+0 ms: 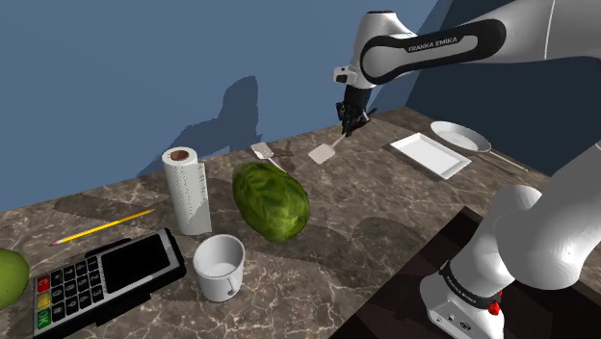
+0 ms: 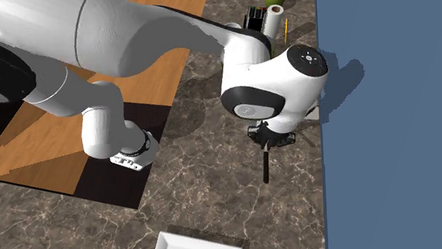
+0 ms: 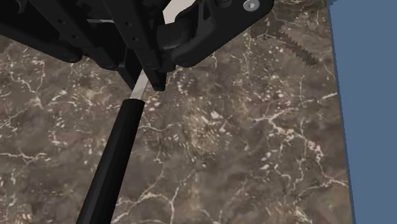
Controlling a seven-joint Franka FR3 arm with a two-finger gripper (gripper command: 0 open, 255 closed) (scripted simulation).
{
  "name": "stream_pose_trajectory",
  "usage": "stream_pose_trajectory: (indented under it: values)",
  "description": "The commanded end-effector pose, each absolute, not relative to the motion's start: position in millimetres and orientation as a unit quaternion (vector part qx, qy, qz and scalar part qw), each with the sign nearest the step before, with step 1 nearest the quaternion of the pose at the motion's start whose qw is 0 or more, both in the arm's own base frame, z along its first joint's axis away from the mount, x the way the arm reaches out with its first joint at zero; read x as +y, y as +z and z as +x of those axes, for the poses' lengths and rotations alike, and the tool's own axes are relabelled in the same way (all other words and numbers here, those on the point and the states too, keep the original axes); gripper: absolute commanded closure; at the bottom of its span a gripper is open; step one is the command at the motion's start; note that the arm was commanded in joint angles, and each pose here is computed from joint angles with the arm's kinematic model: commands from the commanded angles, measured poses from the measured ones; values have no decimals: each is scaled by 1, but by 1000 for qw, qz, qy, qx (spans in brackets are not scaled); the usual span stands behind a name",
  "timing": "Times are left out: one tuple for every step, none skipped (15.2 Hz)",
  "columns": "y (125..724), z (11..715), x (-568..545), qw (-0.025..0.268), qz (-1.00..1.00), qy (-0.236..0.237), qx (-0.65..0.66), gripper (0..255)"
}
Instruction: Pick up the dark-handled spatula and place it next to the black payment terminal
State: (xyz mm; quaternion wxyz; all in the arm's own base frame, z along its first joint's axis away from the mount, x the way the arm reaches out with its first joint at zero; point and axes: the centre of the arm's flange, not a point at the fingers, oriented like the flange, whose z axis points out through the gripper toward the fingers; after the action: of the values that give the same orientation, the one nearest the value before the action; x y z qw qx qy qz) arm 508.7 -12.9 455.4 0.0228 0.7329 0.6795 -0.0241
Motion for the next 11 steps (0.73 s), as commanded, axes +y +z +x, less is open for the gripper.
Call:
stream_pose_trajectory:
  values:
    - [457, 511, 12, 23, 733, -24, 679, 255]
    - [457, 513, 25, 23, 733, -24, 679, 255]
    - [457, 515, 38, 23, 733, -24, 679, 255]
    - [457, 517, 51, 23, 733, -24, 679, 255]
    - [457, 519, 64, 23, 733, -24, 679, 255]
    - [457, 520, 77, 23, 733, -24, 679, 255]
    - [457, 522, 91, 23, 733, -24, 679, 255]
    - [457, 524, 104, 23, 733, -24, 679, 255]
    - [457, 526, 117, 23, 733, -24, 679, 255]
    - [457, 528, 130, 23, 733, -24, 679, 255]
    - [457, 529, 143, 23, 733, -24, 679, 255]
